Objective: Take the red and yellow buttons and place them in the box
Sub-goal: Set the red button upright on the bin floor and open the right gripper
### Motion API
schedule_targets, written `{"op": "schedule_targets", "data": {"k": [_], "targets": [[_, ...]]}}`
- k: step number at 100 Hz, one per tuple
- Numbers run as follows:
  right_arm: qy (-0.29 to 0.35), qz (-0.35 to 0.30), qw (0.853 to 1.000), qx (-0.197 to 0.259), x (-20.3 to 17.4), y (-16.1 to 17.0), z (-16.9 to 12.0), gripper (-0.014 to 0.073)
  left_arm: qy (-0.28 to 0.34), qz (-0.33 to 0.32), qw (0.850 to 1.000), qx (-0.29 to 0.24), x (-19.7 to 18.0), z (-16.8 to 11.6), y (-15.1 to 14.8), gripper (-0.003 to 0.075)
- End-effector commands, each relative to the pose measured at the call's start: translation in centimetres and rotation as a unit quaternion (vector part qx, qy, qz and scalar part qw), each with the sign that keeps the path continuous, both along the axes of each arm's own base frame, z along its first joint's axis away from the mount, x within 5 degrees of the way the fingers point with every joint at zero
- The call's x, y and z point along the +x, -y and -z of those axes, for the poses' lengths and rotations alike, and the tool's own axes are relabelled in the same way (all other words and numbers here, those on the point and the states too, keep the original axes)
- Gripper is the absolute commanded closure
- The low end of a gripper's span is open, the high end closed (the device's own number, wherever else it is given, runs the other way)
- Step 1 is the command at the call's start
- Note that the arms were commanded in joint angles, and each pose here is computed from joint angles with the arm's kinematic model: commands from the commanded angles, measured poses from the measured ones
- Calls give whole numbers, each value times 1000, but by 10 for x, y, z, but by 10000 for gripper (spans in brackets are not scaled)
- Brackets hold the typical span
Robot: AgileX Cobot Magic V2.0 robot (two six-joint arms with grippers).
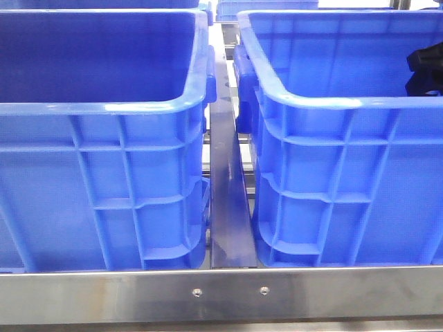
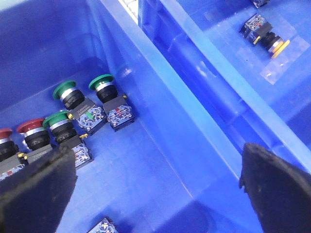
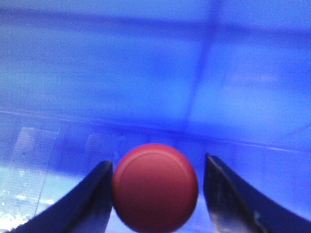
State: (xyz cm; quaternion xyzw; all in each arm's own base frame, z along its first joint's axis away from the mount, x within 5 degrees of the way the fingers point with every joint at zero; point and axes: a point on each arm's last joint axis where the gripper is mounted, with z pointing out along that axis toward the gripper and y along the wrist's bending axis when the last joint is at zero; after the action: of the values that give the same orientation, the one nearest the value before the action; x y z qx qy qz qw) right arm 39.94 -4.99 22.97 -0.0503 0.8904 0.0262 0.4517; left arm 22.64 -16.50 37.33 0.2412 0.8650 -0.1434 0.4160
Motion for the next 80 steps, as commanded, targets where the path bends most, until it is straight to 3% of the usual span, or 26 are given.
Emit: {"op": "schedule_targets", "data": {"k": [1,31,60,70,80], "targets": [[42,4,999,-10,-2,1,-30,148,49,-1,998,-39,-4,-25,-3,81],[79,-12,997,-5,-22,0,-68,148,50,-1,998,-39,-4,-25,-4,81],[98,-54,992,56,-67,0,-119,165,85,-29,993,-71,-12,-40,-23,85],[104,-54,990,77,-88,1,-133,322,87,-78,991,-72,-9,-38,-45,181],[113,-58,989,79,-109,-3,-142,614,93,-122,986,-69,-9,-34,-69,433]]}}
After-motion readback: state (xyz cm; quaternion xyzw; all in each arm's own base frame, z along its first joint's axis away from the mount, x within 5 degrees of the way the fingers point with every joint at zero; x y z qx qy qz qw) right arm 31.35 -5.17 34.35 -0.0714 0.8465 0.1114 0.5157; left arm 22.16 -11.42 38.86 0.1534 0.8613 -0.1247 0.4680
